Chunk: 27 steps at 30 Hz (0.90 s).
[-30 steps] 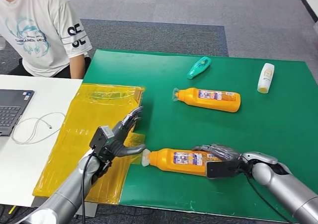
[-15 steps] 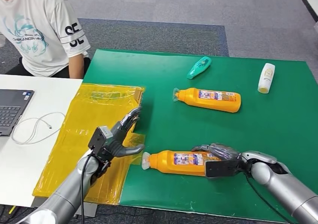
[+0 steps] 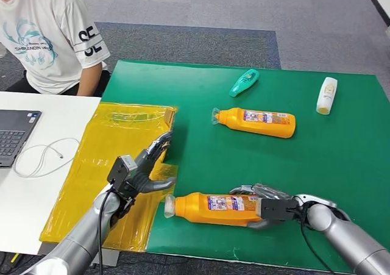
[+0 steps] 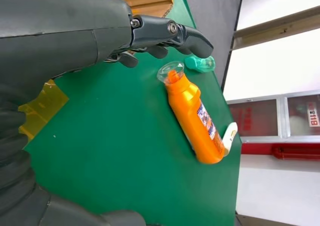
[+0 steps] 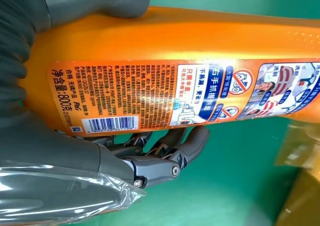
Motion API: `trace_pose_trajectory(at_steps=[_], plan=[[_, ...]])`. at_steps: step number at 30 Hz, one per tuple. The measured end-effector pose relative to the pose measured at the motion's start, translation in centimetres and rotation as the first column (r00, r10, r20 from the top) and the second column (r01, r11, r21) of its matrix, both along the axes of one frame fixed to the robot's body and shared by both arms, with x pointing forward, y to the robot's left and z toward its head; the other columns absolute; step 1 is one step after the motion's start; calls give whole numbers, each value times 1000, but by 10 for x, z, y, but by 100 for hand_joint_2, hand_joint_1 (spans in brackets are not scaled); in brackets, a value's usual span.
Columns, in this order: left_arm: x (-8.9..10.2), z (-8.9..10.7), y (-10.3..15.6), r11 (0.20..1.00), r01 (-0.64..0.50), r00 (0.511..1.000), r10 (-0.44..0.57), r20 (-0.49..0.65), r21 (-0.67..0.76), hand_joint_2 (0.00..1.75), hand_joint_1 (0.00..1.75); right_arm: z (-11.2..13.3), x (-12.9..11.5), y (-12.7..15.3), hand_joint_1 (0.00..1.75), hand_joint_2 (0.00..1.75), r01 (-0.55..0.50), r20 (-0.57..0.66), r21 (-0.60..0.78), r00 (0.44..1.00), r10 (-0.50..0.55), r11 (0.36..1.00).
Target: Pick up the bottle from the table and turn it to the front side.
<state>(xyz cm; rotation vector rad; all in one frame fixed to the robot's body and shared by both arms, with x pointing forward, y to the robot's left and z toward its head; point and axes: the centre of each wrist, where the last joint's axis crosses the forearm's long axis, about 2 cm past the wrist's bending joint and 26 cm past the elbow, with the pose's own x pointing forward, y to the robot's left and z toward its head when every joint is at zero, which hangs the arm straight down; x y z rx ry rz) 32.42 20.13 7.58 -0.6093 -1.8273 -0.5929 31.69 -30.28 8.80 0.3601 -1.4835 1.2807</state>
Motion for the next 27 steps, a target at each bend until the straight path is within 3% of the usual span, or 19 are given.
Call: trace_pose_trajectory(at_steps=[19, 22, 27], plan=[[-9, -7, 3, 1000, 2, 1000, -3, -21, -28, 175, 0, -24, -5, 2, 175, 175, 190, -119, 170, 978, -171, 967], [-13, -7, 2, 993, 59, 998, -62, -28, -101, 175, 0, -27, -5, 1, 175, 175, 215, -131, 178, 972, -194, 960], [-25, 10, -4, 905, 266, 961, -278, 13, -332, 175, 0, -30, -3, 1, 175, 175, 241, -146, 185, 965, -216, 953]])
